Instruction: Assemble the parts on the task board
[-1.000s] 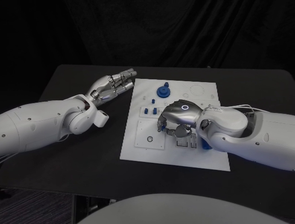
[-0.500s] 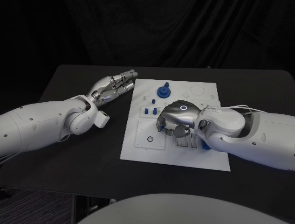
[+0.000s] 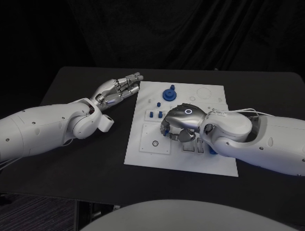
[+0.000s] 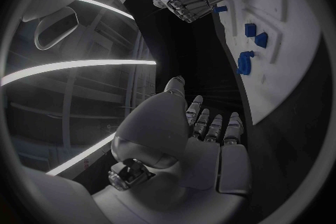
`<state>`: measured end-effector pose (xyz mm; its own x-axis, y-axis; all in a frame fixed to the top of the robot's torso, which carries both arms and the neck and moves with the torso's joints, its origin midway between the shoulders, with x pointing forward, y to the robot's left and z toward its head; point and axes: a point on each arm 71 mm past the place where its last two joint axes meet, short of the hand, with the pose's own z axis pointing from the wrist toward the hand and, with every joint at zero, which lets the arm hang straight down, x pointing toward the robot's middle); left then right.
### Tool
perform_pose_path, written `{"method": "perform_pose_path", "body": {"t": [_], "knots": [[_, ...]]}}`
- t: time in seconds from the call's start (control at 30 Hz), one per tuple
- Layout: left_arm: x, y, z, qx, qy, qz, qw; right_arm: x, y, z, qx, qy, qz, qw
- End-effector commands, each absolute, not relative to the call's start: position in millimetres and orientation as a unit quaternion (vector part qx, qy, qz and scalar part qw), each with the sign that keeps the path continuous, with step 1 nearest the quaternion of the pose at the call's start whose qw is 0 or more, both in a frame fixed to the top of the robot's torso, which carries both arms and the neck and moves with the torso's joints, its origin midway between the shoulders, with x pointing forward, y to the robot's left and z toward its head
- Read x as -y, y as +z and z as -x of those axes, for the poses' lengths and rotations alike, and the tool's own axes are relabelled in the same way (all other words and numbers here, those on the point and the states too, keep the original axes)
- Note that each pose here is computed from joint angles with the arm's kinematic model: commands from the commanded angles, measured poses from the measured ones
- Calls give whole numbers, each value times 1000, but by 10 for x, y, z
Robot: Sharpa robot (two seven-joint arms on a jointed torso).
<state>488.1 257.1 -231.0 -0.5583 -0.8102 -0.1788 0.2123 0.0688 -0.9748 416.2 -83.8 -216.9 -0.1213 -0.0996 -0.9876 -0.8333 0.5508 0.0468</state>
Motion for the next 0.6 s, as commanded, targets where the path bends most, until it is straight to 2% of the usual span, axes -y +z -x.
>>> {"method": "perform_pose_path", "body": {"t": [0.03,0.6], "knots": [[-2548,-2308,-4870,-606,-648,240,393,829,-2170,-4162,-672,322,344,571],[-2534,-2330,-4870,-610,-648,241,386,804,-2188,-4168,-679,316,348,564]]}}
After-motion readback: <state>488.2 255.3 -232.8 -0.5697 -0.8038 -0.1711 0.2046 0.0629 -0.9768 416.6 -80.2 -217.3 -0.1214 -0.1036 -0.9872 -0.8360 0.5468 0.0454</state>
